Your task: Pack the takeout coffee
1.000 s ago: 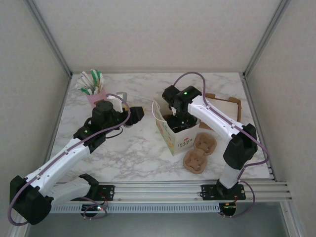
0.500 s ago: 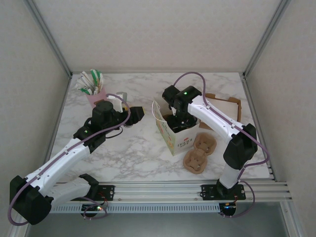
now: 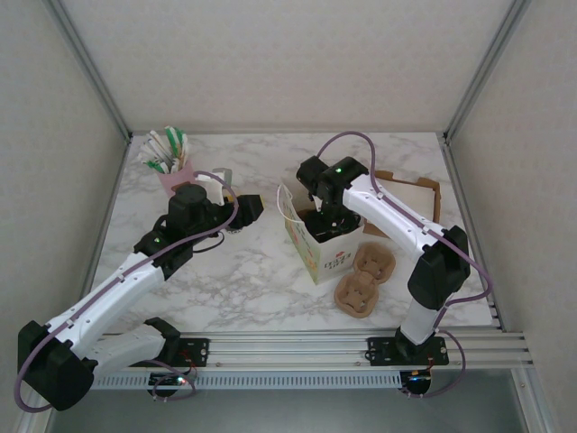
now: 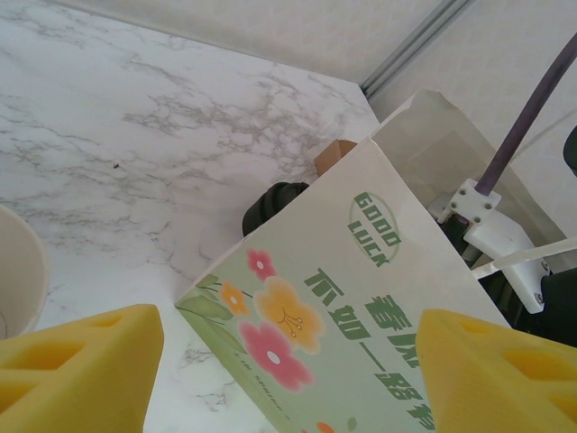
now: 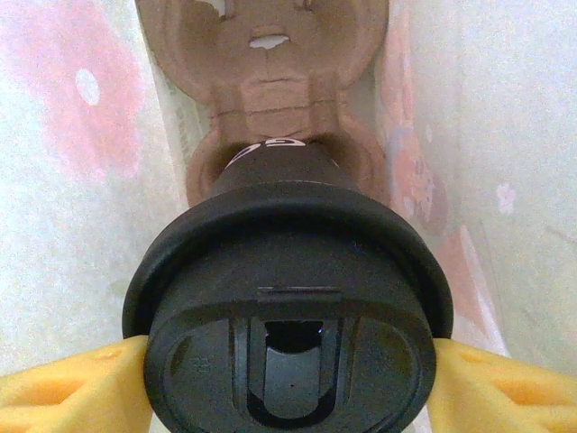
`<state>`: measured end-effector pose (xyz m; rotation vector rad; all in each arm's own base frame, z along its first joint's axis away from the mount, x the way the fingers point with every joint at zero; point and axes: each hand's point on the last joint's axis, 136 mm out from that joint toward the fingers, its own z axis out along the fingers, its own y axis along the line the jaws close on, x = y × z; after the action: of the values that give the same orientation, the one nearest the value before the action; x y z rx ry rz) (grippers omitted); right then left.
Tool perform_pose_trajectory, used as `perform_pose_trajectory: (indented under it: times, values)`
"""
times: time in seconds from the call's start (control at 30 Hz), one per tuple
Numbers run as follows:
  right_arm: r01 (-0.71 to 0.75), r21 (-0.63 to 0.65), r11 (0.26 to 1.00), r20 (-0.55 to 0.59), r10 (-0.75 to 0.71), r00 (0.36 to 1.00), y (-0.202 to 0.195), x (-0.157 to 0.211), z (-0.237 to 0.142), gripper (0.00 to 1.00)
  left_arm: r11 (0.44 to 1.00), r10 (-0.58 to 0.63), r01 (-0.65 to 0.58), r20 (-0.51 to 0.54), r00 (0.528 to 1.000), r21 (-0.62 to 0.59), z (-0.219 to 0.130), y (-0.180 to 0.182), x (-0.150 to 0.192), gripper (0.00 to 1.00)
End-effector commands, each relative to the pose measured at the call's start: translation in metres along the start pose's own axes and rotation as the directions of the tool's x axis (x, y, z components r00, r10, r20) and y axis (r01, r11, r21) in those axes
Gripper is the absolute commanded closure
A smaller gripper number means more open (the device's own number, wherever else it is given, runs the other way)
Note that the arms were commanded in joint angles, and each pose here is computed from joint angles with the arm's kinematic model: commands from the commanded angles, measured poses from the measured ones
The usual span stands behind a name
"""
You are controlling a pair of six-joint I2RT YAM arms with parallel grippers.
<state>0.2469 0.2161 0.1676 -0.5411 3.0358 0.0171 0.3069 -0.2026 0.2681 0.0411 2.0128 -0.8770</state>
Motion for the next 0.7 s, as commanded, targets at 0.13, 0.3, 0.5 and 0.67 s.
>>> perform_pose_trajectory:
  times: [0.13, 0.3, 0.5, 0.67]
  values:
    - [-0.015, 0.005, 1.0, -0.005, 0.015, 1.0, -0.004, 0.003, -0.012, 0.23, 1.0, -0.001, 0.001, 0.023, 1.0, 0.02, -0.006, -0.009, -0.008, 0.25]
    - [-0.016, 0.005, 1.0, 0.002, 0.016, 1.0, -0.004, 0.003, -0.017, 0.2, 1.0, 0.0, -0.001, 0.025, 1.0, 0.021, -0.007, -0.01, -0.008, 0.25]
    - [-0.021, 0.004, 1.0, 0.017, 0.021, 1.0, -0.006, 0.003, -0.026, 0.17, 1.0, -0.002, 0.002, 0.024, 1.0, 0.021, -0.006, -0.009, -0.008, 0.25]
    - [-0.026, -0.005, 1.0, 0.038, 0.026, 0.999, -0.005, 0.004, -0.034, 0.15, 1.0, -0.003, 0.003, 0.024, 1.0, 0.022, -0.006, -0.01, -0.008, 0.25]
